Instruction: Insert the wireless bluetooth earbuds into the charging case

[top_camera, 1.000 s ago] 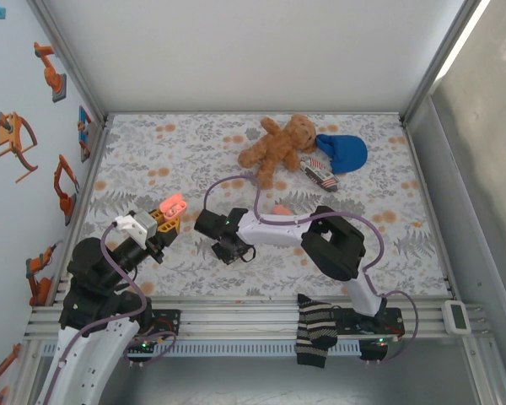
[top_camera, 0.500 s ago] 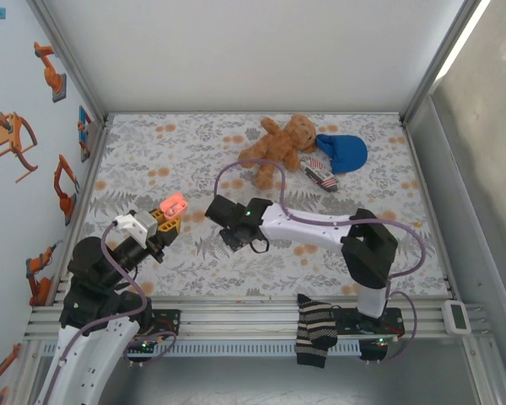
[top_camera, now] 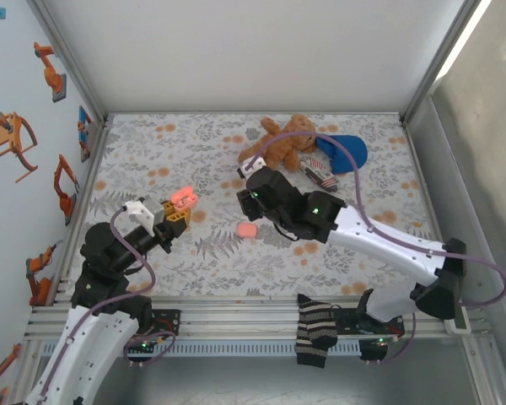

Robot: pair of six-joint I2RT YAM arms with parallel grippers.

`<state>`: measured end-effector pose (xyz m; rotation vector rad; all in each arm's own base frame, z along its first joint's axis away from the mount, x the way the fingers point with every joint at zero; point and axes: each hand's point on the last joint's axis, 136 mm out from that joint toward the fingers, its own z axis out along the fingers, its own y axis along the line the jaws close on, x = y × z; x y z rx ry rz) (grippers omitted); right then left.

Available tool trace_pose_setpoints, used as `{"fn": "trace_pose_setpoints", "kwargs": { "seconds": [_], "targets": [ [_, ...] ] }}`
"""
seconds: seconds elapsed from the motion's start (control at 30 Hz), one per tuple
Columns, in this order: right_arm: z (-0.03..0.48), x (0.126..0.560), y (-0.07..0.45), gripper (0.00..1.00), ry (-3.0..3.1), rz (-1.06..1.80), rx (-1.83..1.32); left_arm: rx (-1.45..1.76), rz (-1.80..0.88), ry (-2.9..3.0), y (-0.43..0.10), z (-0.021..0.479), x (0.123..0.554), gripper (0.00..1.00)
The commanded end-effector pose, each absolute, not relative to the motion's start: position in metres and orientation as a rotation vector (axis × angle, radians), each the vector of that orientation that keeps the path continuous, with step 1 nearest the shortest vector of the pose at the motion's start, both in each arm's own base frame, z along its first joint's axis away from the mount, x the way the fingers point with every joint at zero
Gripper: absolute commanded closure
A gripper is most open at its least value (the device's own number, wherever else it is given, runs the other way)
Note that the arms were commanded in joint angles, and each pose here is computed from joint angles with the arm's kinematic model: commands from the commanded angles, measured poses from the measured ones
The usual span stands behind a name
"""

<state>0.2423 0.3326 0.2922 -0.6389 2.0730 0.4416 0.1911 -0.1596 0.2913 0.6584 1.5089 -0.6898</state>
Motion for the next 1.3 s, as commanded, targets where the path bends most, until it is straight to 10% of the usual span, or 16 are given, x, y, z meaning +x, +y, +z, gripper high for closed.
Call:
{"fn": "trace_pose_setpoints", "kwargs": {
  "seconds": [0.0,0.5,1.27],
  "targets": [
    [0.339,0.246,0.327,0.8,1.899,0.485,-0.608,0.668,-0.77,1.415,-0.169,0.313,0.188,1.0],
    [0.422,0.212,0.336,0.81,1.574,0.766,-0.684,0.771,-0.916,1.333,-0.219,0.322,0.196,1.0],
    [0.382,0.223,0.355,0.81,1.642,0.71,-0.737,0.811,-0.967,1.275,-0.246,0.335,0.193,1.0]
  ]
}}
